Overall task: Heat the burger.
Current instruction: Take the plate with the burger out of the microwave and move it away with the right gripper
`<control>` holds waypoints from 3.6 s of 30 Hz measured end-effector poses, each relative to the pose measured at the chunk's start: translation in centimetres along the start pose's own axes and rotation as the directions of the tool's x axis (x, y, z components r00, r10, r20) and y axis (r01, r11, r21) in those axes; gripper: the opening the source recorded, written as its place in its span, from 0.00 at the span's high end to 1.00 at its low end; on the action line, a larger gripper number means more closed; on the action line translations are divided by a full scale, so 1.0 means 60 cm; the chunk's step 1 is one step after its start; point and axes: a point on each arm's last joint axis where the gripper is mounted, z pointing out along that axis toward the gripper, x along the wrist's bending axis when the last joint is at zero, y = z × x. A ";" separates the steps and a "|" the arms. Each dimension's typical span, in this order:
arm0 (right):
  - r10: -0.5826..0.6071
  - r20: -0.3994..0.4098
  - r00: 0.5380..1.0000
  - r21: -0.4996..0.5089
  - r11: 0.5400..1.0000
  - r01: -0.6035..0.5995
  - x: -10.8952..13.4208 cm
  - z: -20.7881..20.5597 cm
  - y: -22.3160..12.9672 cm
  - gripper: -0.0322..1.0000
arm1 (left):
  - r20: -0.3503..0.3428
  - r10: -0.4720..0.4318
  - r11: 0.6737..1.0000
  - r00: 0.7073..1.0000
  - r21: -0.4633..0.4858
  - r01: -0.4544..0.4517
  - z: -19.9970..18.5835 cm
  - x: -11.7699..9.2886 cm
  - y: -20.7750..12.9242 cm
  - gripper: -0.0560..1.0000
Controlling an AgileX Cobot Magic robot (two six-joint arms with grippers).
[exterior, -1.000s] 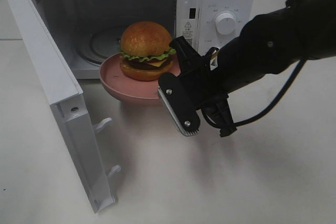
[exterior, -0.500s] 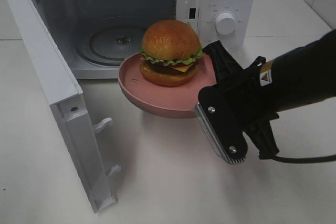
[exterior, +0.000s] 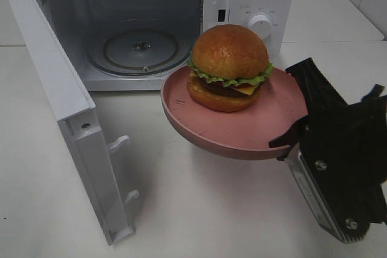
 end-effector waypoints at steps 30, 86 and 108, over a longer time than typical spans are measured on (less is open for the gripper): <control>0.317 0.162 0.934 0.392 0.849 -0.356 0.049 -0.092 -0.066 0.84 | 0.000 0.000 1.000 1.000 0.000 0.000 0.000 0.000 0.000 0.01; 0.643 0.688 0.337 0.560 -0.175 -0.810 0.089 0.114 -0.118 0.84 | 0.000 0.000 1.000 1.000 0.000 0.000 0.000 0.000 0.000 0.01; 0.588 0.722 0.365 0.583 -0.232 -0.779 0.097 0.218 -0.158 0.79 | 0.000 0.000 1.000 1.000 0.000 0.000 0.000 0.000 0.000 0.01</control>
